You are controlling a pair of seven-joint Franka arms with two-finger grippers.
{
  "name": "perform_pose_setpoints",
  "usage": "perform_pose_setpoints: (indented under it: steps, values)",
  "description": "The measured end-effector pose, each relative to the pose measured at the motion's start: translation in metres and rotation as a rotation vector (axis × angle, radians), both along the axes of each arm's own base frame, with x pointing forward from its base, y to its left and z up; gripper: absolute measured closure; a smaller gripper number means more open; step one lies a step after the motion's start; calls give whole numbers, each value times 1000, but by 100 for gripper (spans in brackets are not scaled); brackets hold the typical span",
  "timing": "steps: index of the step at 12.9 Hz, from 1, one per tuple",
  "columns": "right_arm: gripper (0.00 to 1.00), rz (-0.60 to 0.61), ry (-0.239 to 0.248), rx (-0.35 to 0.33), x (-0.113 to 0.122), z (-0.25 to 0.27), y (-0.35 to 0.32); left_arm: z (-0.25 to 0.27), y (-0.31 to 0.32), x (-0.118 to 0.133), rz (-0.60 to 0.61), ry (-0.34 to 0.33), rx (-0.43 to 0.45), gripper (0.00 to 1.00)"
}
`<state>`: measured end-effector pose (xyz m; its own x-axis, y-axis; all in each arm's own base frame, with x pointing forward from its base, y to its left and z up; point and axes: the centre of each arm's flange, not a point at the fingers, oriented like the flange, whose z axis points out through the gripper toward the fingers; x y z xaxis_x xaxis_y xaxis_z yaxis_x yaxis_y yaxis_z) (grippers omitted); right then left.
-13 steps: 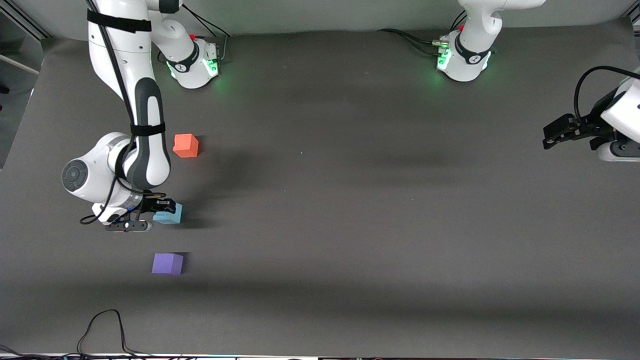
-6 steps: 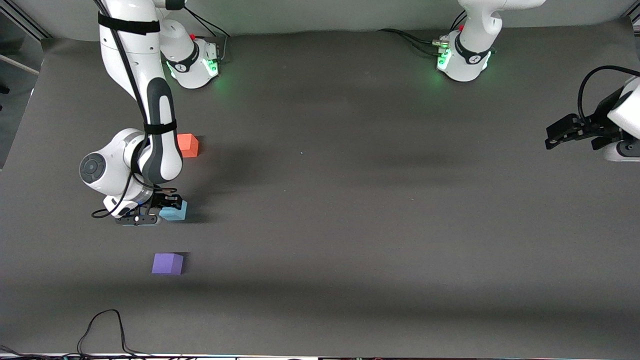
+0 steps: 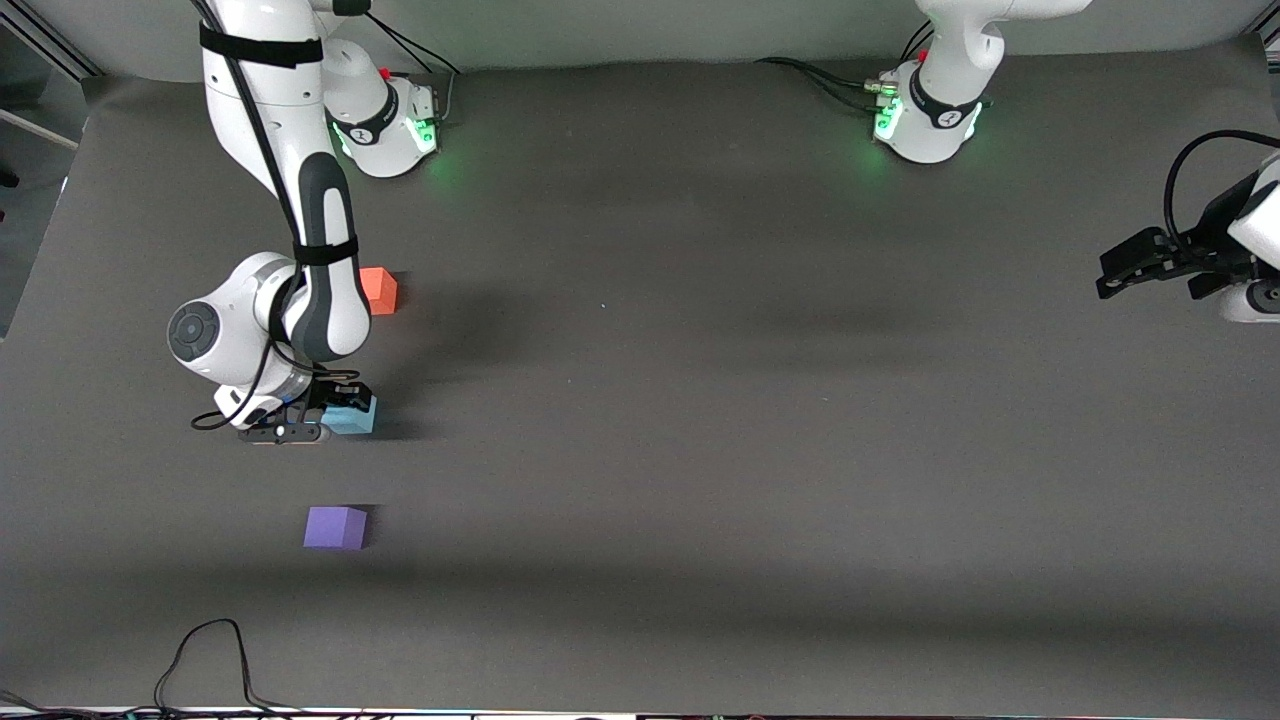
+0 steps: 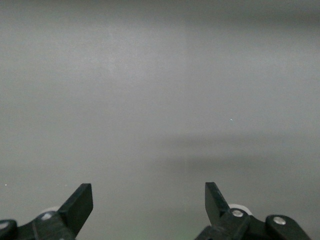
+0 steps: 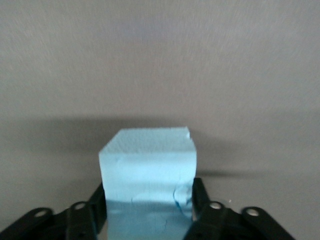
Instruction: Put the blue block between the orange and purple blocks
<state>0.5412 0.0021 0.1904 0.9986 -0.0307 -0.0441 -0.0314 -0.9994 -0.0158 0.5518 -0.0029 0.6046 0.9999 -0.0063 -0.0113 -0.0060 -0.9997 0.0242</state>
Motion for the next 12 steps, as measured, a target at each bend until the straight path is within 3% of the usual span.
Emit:
perform_pose_setpoints:
  steps: [1,4,7,9,12]
  values:
    - [25,0,7,0,-3,-3,1,0,4,0,7,0,0,0]
    - [1,2,4,3,-2,-1,2,1,9,-1,15,2,-1,0]
    - [0,17,15,24,8,23,-5,5,9,-3,15,-2,-1,0]
    - [0,54,31,48,26,66,-13,6,9,-4,15,4,-1,0]
    - [0,99,-7,84,50,153,-21,7,8,-5,13,11,-1,0]
